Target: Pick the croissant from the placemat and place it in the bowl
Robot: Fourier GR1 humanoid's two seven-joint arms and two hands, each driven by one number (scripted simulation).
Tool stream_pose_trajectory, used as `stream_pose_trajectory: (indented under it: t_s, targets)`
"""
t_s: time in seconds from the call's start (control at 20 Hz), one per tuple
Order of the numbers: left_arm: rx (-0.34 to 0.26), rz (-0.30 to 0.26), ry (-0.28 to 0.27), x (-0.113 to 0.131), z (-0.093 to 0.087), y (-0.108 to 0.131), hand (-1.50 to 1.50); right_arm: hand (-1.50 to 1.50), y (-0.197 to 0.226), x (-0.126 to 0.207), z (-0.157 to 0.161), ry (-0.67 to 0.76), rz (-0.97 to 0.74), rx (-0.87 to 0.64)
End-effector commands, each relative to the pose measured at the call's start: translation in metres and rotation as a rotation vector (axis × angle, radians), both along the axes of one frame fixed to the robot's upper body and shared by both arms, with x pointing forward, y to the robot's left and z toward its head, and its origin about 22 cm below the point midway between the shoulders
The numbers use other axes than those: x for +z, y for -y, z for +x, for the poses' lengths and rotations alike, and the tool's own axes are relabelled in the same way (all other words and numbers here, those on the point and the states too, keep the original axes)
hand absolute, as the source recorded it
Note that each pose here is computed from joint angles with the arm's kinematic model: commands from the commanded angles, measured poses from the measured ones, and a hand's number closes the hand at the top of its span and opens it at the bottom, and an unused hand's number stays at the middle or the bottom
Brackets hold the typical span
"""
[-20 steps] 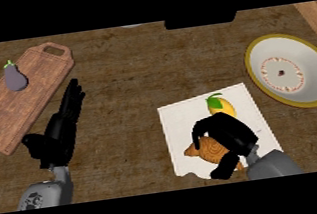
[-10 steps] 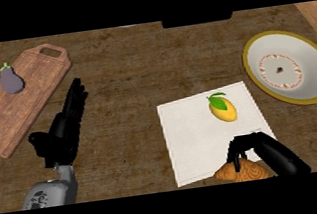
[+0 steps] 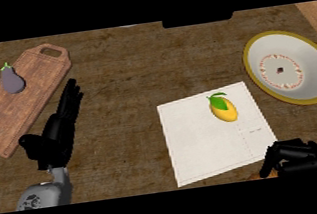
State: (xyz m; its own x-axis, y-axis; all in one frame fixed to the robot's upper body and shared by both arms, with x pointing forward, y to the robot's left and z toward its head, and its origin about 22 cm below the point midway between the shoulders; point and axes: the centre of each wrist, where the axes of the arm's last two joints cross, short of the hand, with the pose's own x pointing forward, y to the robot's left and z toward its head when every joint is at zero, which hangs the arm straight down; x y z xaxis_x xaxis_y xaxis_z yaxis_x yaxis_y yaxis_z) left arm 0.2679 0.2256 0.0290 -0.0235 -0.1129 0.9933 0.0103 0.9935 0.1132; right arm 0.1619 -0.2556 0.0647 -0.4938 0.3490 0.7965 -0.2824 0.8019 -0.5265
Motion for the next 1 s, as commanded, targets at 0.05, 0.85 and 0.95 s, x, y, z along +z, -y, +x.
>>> stream_pose_trajectory:
  t_s: [0.05,0.85,0.95]
  targets:
    - [0.027,0.017,-0.005,0.008,0.013,-0.002,0.00,1.50,0.005,0.063,-0.036,0.134,-0.023,-0.085]
    - [-0.016,0.008,0.010,-0.002,0.000,-0.001,0.00,1.50,-0.003,0.173,0.036,0.109,-0.091,-0.393]
    - [-0.022,0.005,-0.020,0.000,0.006,0.014,0.00,1.50,0.019,0.174,0.063,0.076,-0.058,-0.392]
